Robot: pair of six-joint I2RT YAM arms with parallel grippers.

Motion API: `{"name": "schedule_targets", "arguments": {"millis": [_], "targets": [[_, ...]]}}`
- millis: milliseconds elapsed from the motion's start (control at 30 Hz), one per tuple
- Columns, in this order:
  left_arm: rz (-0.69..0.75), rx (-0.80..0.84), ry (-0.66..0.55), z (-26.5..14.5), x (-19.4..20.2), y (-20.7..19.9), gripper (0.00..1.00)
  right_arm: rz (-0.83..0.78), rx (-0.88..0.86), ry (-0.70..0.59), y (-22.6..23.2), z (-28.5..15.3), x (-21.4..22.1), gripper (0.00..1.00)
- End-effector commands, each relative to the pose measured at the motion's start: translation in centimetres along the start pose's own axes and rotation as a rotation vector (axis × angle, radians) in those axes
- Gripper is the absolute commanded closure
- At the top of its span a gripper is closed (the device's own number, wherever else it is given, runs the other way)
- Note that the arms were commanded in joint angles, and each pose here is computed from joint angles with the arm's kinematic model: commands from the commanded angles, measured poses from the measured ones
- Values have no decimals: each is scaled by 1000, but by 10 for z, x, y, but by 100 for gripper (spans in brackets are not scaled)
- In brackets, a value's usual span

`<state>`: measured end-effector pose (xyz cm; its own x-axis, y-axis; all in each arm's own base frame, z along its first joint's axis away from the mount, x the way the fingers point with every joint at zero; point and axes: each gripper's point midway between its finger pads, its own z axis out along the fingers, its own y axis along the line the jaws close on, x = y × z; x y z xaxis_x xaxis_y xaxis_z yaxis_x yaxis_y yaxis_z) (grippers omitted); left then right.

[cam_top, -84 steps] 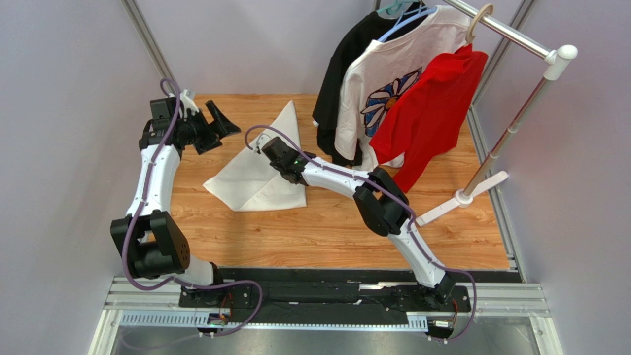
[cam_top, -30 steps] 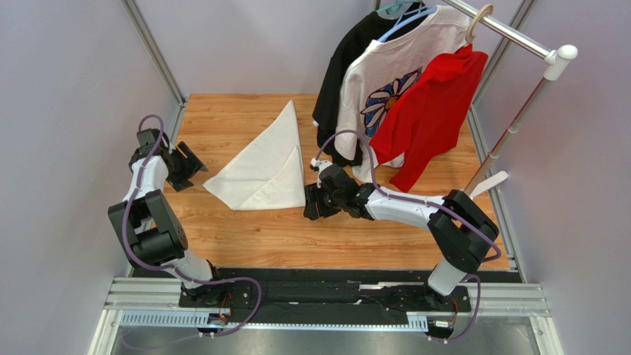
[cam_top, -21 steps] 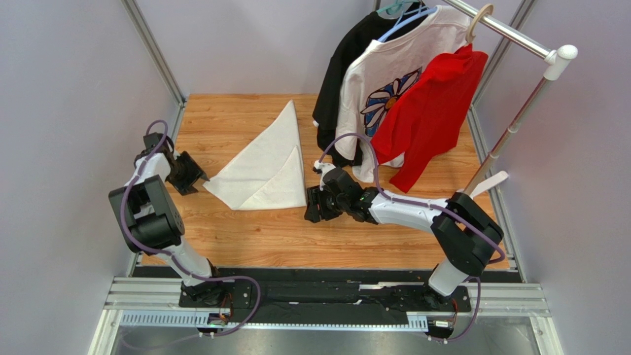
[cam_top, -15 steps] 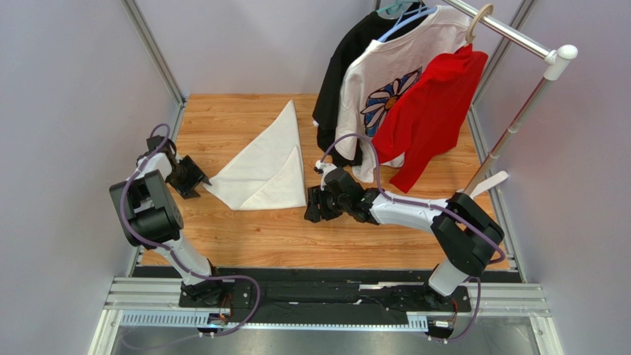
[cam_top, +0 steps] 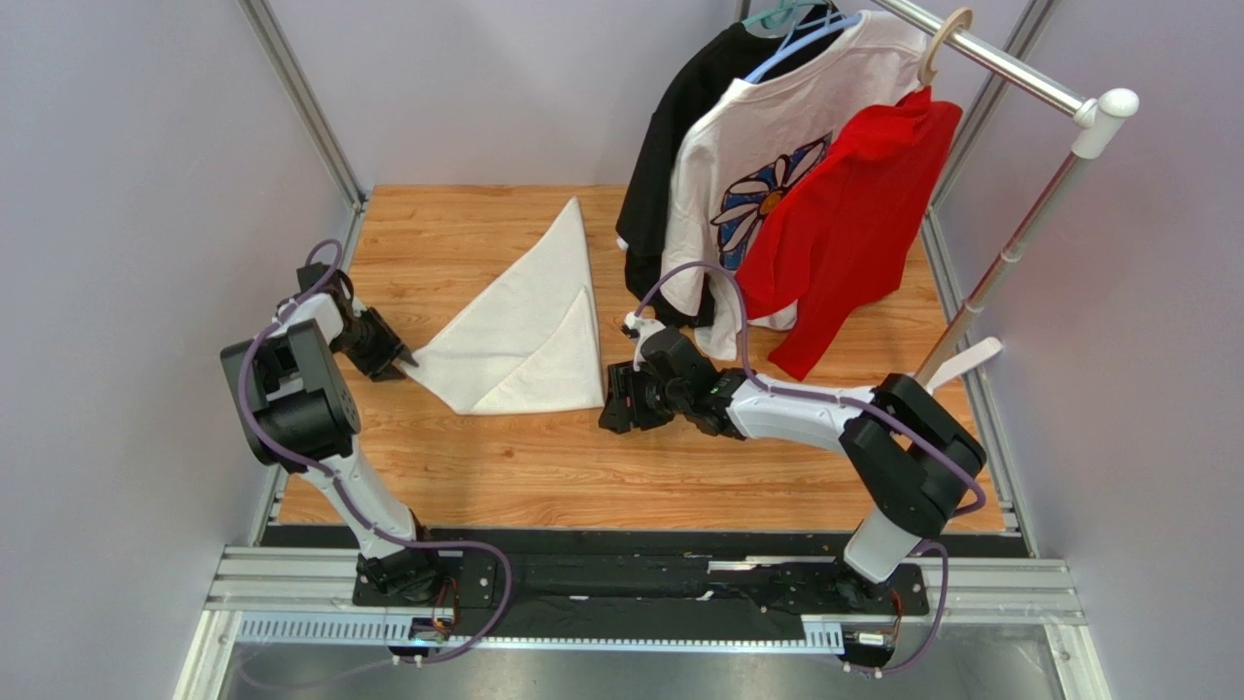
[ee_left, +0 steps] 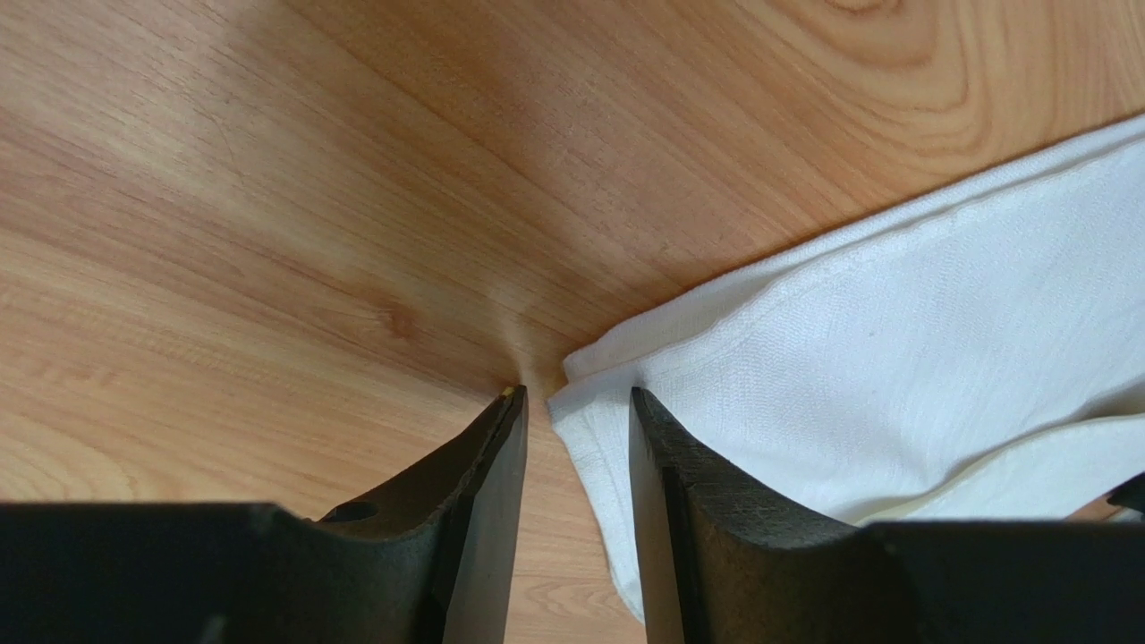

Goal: Fold the napkin, place the utensils inside, and roll it up
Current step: Fold the napkin

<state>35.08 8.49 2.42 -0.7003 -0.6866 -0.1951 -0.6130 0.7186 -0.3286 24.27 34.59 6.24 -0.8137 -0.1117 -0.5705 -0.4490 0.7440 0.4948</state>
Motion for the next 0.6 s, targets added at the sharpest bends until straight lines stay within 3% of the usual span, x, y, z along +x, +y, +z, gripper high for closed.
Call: {"name": "schedule_targets", "arguments": {"millis": [0, 133, 200, 233, 300, 333, 567], "targets": [[43, 38, -26, -2, -13, -12, 58, 7, -34, -55, 10, 3, -20, 45], [72, 48, -30, -2, -15, -19, 59, 11, -25, -50, 7, 8, -19, 45], [90, 51, -34, -1, -18, -22, 67, 16, -23, -50, 6, 9, -19, 45], [94, 52, -33, 0, -18, -23, 72, 18, -24, -50, 6, 10, -19, 45], [97, 55, -32, 2, -22, -24, 96, 25, -27, -54, 6, 10, -22, 45], [100, 55, -29, 2, -23, -25, 100, 29, -30, -60, 6, 9, -25, 45], [120, 51, -45, 2, -44, -32, 100, 114, -39, -99, 9, 14, -43, 45]]}}
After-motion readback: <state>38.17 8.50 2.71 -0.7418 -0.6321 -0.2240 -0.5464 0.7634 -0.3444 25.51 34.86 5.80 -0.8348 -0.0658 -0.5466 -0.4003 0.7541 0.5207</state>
